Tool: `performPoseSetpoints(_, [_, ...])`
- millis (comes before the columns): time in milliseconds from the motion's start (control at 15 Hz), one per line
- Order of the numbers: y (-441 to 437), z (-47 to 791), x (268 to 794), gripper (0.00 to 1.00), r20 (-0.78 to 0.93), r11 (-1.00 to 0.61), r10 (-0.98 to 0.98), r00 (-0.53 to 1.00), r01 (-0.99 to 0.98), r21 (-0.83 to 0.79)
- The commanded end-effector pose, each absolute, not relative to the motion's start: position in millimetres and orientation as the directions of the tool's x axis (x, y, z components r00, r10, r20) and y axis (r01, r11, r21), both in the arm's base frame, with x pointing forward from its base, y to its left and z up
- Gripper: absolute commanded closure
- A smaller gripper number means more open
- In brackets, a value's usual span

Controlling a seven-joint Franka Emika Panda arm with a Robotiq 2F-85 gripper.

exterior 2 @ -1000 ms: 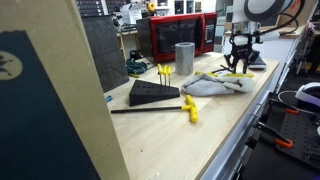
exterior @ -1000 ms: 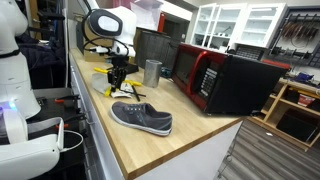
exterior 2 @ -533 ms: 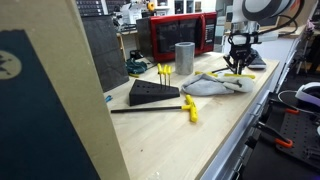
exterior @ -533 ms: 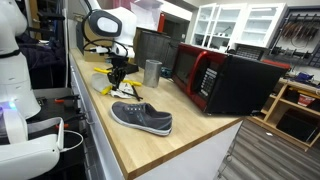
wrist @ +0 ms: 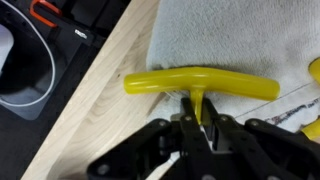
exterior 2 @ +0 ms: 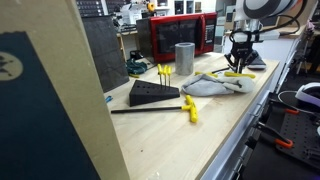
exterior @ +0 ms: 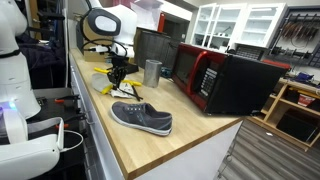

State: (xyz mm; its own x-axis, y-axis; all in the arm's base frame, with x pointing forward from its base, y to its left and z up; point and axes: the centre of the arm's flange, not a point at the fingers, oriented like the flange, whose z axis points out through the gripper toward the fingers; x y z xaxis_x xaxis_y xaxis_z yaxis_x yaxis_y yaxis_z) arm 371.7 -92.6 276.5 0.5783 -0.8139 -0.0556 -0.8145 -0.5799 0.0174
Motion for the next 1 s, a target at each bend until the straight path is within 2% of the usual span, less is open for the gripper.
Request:
performPoseSetpoints(0, [-91,285,370,0.96,-0.079,-0.522,-0.849,0.523,-0.852,-0.028])
performPoseSetpoints(400, [-79,294,378,0.96,-0.077,-0.443,-0.892,0.446,-0.895,-0.057])
performPoseSetpoints(467, [-76,297,378,0.61,-0.073,-0.442,-0.892,0.446,-0.895,-0.058])
performPoseSetpoints(533, [-74,299,378,0.6,-0.068,-0.443,-0.892,0.446,-0.895,-0.06])
performPoseSetpoints(933, [-57,310,378,0.16,-0.05,-0.484,-0.871,0.488,-0.871,-0.084])
